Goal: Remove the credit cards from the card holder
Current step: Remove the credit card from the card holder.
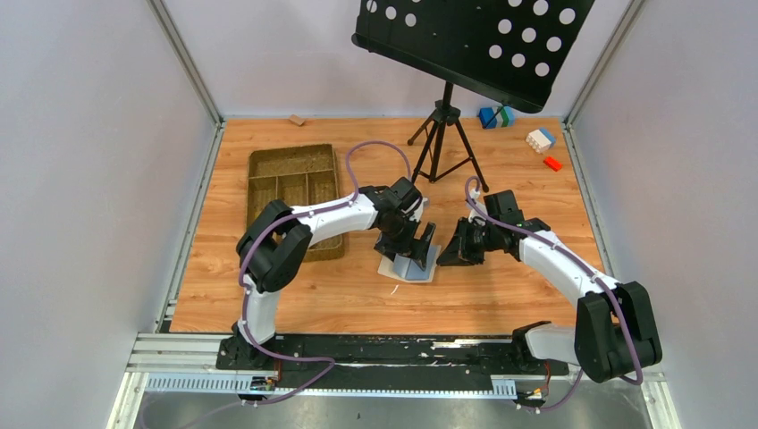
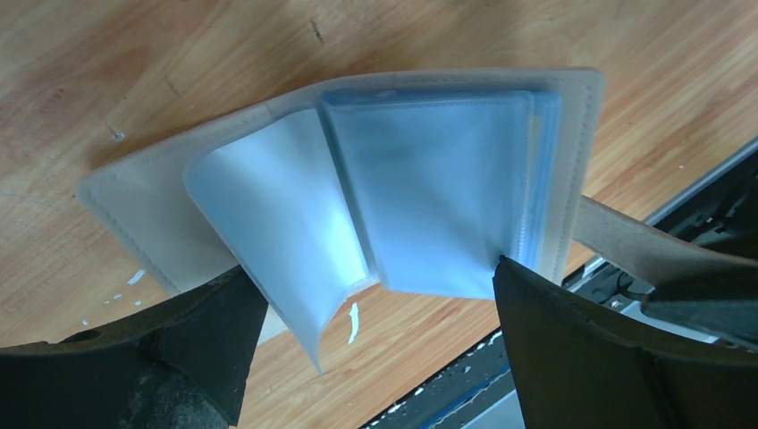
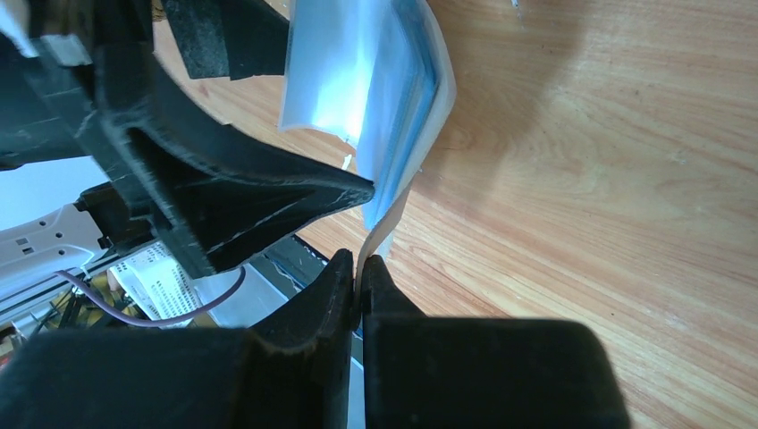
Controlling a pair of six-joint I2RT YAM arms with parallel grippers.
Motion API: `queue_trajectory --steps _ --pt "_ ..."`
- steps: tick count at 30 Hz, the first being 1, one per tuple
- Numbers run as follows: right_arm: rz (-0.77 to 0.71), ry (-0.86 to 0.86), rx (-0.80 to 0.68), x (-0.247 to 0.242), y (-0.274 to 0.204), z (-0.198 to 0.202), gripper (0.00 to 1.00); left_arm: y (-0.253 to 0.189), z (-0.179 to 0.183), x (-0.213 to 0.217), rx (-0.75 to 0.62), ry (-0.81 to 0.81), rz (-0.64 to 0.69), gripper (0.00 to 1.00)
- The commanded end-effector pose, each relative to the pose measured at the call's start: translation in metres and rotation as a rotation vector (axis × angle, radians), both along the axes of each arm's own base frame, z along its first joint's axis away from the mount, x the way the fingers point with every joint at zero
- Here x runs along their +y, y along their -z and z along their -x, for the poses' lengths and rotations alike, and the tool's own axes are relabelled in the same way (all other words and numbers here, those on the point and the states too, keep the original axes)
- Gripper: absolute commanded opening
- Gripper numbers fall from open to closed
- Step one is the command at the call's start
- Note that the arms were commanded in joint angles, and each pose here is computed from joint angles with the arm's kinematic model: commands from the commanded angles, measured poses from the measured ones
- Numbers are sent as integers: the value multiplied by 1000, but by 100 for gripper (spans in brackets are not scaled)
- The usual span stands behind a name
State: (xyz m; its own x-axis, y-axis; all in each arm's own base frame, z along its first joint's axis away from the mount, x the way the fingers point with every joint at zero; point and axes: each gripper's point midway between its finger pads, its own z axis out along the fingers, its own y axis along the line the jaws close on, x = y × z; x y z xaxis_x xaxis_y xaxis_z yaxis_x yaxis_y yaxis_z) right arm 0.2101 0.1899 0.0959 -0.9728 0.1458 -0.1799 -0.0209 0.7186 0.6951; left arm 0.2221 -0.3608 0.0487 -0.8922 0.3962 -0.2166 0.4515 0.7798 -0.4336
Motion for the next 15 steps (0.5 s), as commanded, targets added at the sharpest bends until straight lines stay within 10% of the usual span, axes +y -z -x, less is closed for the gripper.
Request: queue_trajectory --steps 1,15 --pt "-29 -7 -49 7 -12 -8 0 6 1 -2 -4 25 -47 100" --pt "-31 -11 -53 7 -14 -6 0 -16 11 -30 31 51 134 100"
